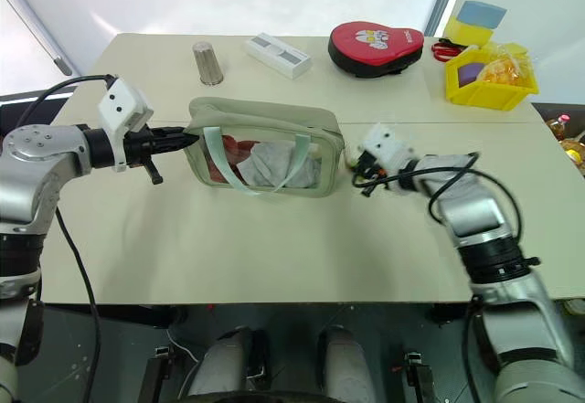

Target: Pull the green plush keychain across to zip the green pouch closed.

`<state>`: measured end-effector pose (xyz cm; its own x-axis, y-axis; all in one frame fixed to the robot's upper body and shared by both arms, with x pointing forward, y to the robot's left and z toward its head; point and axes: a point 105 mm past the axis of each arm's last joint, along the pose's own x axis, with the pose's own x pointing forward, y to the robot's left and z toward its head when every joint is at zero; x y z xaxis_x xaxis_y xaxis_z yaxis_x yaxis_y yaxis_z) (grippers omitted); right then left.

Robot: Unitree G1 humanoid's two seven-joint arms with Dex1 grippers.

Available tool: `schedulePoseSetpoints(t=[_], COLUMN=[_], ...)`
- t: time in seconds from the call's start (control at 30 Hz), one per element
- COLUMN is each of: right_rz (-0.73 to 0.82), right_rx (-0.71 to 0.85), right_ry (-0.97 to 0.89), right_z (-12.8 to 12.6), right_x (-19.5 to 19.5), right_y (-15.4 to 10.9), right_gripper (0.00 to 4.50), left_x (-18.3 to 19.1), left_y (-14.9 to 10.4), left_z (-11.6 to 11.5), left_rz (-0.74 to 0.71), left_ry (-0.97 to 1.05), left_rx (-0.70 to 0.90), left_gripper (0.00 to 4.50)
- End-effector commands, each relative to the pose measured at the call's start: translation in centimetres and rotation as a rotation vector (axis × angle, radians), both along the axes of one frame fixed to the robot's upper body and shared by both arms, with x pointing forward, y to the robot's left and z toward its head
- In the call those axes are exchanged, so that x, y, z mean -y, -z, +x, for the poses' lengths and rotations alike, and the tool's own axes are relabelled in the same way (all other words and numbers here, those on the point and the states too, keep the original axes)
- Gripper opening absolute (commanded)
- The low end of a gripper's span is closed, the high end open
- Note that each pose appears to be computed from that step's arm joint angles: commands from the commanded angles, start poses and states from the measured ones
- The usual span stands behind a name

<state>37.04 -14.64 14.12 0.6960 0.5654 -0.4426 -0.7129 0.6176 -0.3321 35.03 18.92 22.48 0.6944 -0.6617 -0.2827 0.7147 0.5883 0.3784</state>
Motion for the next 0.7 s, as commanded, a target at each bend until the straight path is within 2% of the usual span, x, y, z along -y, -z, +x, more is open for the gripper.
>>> schedulePoseSetpoints(t=[0.03,0.13,0.2,0.23,0.3,0.37,0.5,0.53,0.57,0.7], right_rz=[0.011,0.007,0.014,0.017,0.034,0.032,0.012,0.020,0.027,0.107], right_rx=[-0.011,0.000,0.028,0.050,0.085,0.105,0.141,0.146,0.154,0.134], right_ry=[-0.004,-0.004,0.003,0.008,0.003,-0.033,-0.093,-0.104,-0.118,-0.262], right_z=[0.0,0.3,0.7,1.0,1.4,1.2,0.5,0.3,0.0,-2.6], right_x=[-0.7,-0.4,0.3,0.8,1.9,2.6,4.0,4.1,4.1,2.5], right_y=[0.6,0.2,-1.1,-2.2,-4.7,-7.0,-11.1,-11.9,-12.9,-16.6], right_gripper=[0.05,0.05,0.05,0.01,0.72,1.54,3.63,4.05,4.48,4.48], left_x=[-0.6,-0.7,-0.8,-0.9,-1.1,-1.4,-2.7,-3.1,-3.7,-5.7], left_y=[-1.0,-1.0,-1.1,-1.2,-1.6,-2.2,-3.8,-4.2,-4.6,-6.8], left_z=[-0.1,-0.2,-0.2,-0.3,-0.5,-0.6,-0.8,-0.9,-1.0,-1.7], left_rz=[0.012,0.014,0.014,0.014,-0.002,-0.026,-0.062,-0.070,-0.076,-0.067], left_ry=[-0.028,-0.037,-0.042,-0.046,-0.039,-0.034,-0.049,-0.056,-0.062,-0.071], left_rx=[0.033,0.035,0.039,0.046,0.040,0.034,0.032,0.033,0.030,0.029], left_gripper=[0.00,0.00,0.00,0.36,1.14,2.14,4.20,4.49,4.50,4.50])
